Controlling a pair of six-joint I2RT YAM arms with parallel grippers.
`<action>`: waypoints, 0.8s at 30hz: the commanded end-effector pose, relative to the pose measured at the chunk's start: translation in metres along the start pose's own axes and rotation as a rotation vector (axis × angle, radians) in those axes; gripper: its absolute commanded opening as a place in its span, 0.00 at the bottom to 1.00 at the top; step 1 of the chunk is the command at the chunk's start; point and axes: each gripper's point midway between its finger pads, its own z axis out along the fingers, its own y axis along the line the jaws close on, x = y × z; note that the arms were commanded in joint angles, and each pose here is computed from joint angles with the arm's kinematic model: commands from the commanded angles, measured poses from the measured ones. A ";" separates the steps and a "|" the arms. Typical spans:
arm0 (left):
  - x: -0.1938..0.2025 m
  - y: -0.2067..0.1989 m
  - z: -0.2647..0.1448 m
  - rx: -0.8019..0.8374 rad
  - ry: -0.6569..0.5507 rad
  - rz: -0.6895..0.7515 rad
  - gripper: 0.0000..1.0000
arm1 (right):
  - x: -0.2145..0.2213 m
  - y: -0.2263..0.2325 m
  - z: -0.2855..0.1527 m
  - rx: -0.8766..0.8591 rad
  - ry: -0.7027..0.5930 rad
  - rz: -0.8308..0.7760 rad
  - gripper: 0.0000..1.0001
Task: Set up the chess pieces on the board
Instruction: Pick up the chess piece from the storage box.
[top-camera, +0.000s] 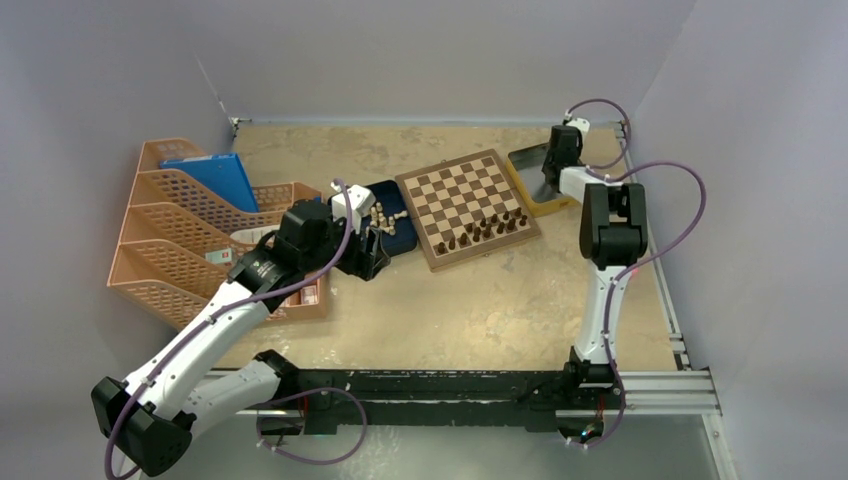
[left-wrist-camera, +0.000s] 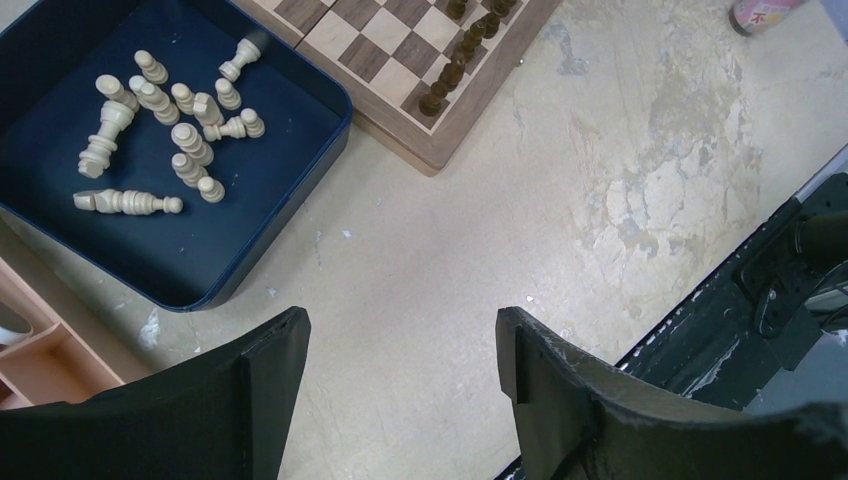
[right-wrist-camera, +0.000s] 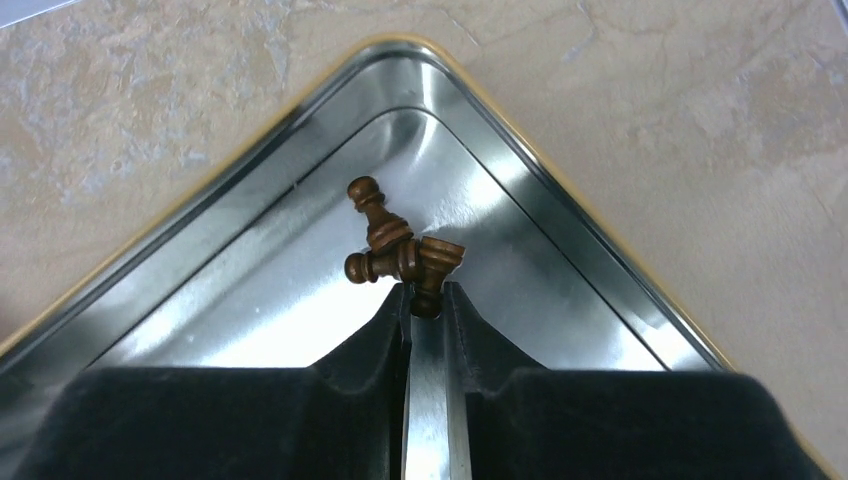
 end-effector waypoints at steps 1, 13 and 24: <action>-0.011 -0.007 -0.007 0.030 -0.050 0.024 0.68 | -0.045 -0.002 -0.037 -0.016 -0.069 0.055 0.11; -0.013 -0.010 -0.008 0.052 -0.067 0.031 0.67 | -0.032 -0.005 -0.077 -0.044 -0.033 0.099 0.09; -0.027 -0.020 -0.013 0.103 -0.139 0.054 0.67 | -0.056 0.033 -0.135 -0.305 -0.040 0.110 0.08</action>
